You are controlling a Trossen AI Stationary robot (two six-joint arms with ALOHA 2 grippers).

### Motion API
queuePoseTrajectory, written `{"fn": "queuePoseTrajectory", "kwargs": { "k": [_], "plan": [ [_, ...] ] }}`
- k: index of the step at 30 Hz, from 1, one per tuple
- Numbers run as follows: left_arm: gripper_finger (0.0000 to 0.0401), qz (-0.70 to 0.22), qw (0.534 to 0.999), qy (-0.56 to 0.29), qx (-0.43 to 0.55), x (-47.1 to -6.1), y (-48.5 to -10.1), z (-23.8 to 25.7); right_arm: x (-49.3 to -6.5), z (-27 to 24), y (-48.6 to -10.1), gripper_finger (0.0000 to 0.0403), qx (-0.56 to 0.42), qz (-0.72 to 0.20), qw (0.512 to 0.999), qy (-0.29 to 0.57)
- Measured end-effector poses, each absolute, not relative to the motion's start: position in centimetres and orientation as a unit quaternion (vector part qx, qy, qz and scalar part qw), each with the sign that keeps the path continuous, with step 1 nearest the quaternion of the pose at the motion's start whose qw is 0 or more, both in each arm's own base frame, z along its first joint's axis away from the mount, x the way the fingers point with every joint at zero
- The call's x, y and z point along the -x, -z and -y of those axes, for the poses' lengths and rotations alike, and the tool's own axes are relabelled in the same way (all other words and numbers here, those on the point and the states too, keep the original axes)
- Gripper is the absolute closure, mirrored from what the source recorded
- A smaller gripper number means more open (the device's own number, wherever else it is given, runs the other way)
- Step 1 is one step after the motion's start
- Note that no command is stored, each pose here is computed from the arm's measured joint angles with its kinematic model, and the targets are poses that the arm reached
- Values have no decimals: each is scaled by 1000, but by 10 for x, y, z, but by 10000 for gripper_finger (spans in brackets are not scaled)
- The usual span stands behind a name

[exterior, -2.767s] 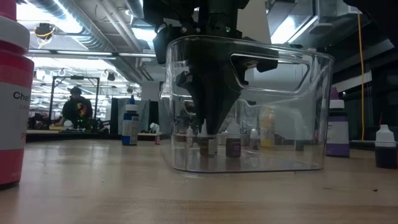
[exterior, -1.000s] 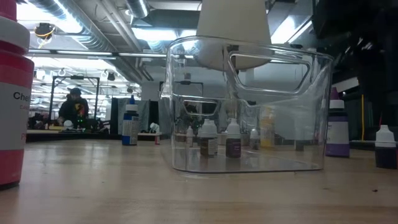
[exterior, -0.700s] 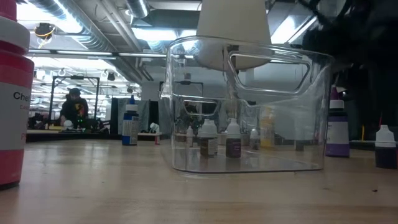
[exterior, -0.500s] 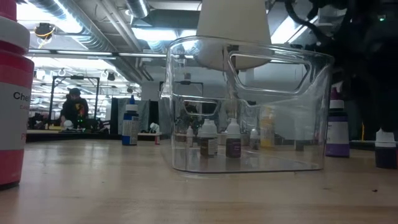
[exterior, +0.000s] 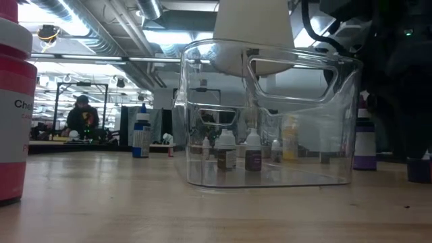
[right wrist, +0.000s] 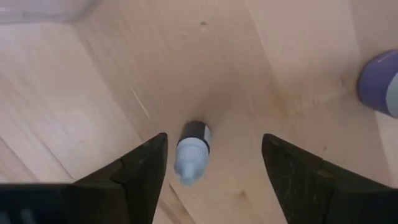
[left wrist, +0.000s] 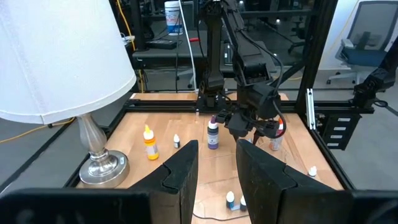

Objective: Pick & Place food coloring
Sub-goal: Put the bottom right small black food coloring bottle into the transparent bin

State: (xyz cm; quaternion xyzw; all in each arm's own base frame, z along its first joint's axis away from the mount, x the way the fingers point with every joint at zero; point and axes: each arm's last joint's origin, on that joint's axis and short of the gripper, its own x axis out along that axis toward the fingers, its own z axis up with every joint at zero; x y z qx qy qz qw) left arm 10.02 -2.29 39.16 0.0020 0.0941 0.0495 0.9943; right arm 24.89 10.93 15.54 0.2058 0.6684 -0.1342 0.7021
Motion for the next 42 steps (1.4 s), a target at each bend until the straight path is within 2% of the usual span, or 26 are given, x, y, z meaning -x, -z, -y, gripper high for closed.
{"fn": "queuePoseTrajectory", "kwargs": {
  "k": [4,9,18,34,38,42],
  "plan": [
    [297,-94,994,-49,-2,-100,-392,23,-246,-109,-155,153,-222,-678,686,145],
    [297,-94,994,-49,-2,-100,-392,23,-246,-109,-155,188,-228,-683,679,142],
    [297,-94,994,-49,-2,-100,-392,23,-253,-112,-162,241,-221,-673,694,130],
    [297,-94,994,-49,-2,-100,-392,23,-252,-112,-162,330,-222,-676,691,129],
    [297,-94,994,-49,-2,-100,-392,23,-253,-113,-165,338,-226,-682,684,126],
    [297,-94,994,-49,-2,-100,-392,23,-255,-114,-174,329,-222,-686,681,128]
  ]
}}
